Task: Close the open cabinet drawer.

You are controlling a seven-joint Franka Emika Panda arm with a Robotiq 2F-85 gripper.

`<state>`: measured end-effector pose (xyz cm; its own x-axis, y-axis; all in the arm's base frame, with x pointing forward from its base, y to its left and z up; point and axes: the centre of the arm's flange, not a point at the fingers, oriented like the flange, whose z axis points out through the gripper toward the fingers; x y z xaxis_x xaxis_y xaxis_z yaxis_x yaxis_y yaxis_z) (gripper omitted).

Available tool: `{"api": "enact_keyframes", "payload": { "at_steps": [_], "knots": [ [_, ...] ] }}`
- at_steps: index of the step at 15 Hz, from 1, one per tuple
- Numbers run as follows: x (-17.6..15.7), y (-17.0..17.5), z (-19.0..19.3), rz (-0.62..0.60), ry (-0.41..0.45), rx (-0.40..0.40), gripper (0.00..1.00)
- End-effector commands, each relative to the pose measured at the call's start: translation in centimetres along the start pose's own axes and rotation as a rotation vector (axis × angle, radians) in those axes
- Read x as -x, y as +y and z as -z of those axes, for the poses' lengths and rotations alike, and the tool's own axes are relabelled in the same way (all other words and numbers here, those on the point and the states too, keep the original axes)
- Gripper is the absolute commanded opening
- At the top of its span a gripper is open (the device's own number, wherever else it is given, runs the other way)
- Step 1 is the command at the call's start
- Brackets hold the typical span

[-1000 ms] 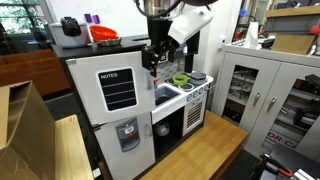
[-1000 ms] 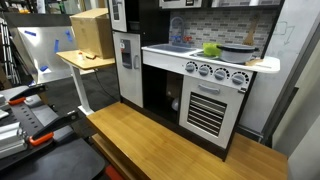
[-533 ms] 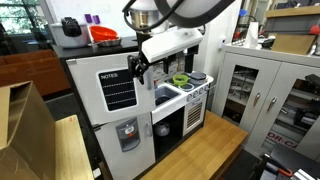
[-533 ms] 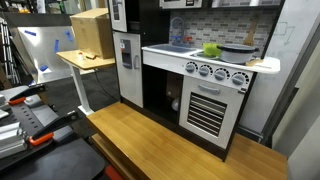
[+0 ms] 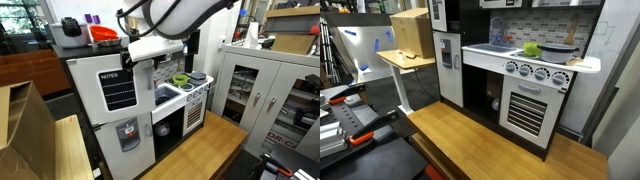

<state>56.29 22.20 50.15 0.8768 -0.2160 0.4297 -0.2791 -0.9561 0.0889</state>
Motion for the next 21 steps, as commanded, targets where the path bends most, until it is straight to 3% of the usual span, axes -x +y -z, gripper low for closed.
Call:
{"api": "enact_keyframes", "payload": {
  "at_steps": [1,7,14,18,21],
  "knots": [
    [-4.1,0.2,-1.8,0.009,0.012,-0.005,1.00],
    [-8.0,1.8,-3.5,-0.010,0.019,0.009,1.00],
    [-5.2,3.3,0.2,-0.014,-0.203,-0.036,1.00],
    [-3.2,4.8,3.4,0.013,-0.346,0.005,1.00],
    [-2.0,5.9,5.6,0.033,-0.395,0.016,1.00]
  ]
}}
